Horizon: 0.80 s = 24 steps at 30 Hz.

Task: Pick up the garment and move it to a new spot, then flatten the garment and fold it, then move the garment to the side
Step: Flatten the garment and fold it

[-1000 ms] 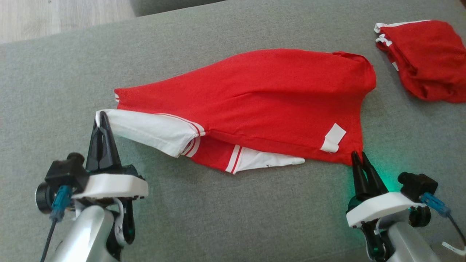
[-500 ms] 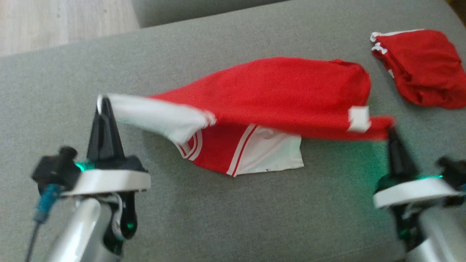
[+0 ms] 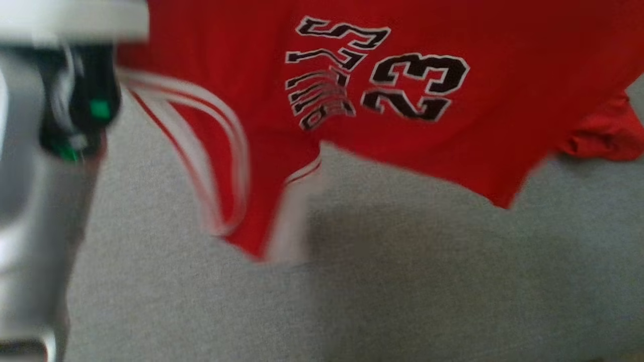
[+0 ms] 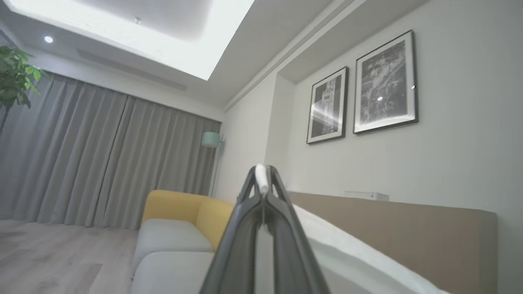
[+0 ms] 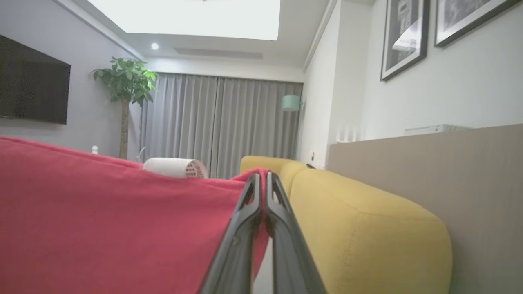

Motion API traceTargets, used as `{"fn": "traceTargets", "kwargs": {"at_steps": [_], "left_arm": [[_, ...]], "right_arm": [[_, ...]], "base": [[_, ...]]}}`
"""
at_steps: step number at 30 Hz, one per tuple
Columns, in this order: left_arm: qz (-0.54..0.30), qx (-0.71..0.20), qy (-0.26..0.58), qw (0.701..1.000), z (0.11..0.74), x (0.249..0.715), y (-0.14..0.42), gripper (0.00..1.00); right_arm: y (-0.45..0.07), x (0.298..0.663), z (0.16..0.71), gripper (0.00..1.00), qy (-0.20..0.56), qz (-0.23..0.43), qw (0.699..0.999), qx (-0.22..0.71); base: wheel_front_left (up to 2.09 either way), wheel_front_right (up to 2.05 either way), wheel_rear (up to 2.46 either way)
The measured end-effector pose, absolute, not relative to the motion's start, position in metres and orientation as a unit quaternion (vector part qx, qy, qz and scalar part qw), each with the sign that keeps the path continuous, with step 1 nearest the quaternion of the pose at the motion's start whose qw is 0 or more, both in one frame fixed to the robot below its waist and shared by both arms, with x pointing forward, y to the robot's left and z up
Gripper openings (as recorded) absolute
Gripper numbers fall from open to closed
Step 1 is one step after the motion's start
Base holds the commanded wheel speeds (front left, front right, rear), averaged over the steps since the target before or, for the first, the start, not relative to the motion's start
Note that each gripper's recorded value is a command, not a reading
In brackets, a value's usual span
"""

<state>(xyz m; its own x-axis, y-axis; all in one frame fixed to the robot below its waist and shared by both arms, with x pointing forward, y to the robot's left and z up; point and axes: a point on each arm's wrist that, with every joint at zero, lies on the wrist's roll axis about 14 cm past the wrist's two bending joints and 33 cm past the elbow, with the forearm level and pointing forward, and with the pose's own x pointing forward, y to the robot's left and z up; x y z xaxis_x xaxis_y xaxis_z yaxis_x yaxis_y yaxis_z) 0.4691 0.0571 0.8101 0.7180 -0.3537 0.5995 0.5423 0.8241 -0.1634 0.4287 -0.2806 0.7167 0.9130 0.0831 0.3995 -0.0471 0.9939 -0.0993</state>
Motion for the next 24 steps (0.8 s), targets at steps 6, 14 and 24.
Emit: {"fn": "traceTargets", "kwargs": {"at_steps": [6,14,24], "left_arm": [[-0.214,-0.141,-0.216,0.942,0.794,0.537,0.059,0.0],[-0.2,-0.091,-0.261,0.94,0.805,0.617,0.051,0.0],[-0.195,-0.107,-0.287,0.932,0.762,0.653,0.072,0.0]], "right_arm": [[-0.262,0.496,0.713,0.0,-0.143,0.067,0.987,-0.036],[-0.254,0.593,0.722,0.0,-0.187,0.066,0.98,-0.031],[-0.233,0.647,0.655,0.0,-0.155,0.098,0.98,-0.078]], "base": [[0.0,0.0,0.0],[0.0,0.0,0.0],[0.0,0.0,0.0]]}}
